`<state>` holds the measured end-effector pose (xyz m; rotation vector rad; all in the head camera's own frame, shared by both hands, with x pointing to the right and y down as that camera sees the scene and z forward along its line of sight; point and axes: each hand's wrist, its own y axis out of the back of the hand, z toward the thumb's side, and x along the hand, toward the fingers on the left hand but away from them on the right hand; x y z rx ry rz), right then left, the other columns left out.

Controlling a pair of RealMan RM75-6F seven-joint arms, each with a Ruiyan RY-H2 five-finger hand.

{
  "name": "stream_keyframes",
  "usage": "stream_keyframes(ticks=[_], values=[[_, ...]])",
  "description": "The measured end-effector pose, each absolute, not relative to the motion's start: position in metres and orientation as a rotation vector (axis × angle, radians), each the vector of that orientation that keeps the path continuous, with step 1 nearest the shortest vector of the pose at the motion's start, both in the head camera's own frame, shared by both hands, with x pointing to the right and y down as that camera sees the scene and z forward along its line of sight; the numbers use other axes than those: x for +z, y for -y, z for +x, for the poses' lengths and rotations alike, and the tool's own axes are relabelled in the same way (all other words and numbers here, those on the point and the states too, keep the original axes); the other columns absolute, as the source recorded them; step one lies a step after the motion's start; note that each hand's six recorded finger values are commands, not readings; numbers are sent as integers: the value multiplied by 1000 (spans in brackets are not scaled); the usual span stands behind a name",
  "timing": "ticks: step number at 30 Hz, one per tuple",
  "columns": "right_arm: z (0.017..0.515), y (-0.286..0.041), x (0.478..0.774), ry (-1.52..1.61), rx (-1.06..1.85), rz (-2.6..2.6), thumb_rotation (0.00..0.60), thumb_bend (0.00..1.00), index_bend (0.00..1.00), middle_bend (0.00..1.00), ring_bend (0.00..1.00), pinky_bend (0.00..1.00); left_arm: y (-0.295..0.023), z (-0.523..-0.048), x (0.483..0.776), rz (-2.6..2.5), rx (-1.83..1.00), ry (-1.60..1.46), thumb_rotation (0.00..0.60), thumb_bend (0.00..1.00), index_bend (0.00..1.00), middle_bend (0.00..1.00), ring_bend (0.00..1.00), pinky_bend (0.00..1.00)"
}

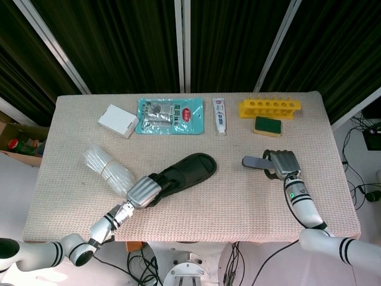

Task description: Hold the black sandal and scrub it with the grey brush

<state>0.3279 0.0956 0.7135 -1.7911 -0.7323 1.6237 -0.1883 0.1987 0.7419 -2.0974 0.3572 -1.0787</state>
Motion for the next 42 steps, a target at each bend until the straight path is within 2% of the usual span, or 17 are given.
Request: stream_keyframes(ticks=[8, 15, 30, 42], values=[[319, -73, 682, 796, 1517, -1801, 600, 464, 753, 606, 508, 503, -200, -187, 746, -2112, -1084, -348, 600, 540, 162, 346, 229, 309], [275, -60, 672, 696, 1423, -1853, 600, 468, 794, 630, 536, 540, -199, -189, 751, -2117, -1099, -342, 600, 550, 162, 346, 229, 309], [174, -63, 677, 449, 1341, -1917, 600, 475, 820, 650, 554, 562, -199, -191, 751, -2100, -1093, -329, 600, 553, 162, 346, 229, 309], [139, -71, 689, 356, 1346, -1934, 600, 477, 822, 652, 554, 563, -203, -194, 752, -2098, -1101, -314, 600, 558, 166, 347, 229, 309]])
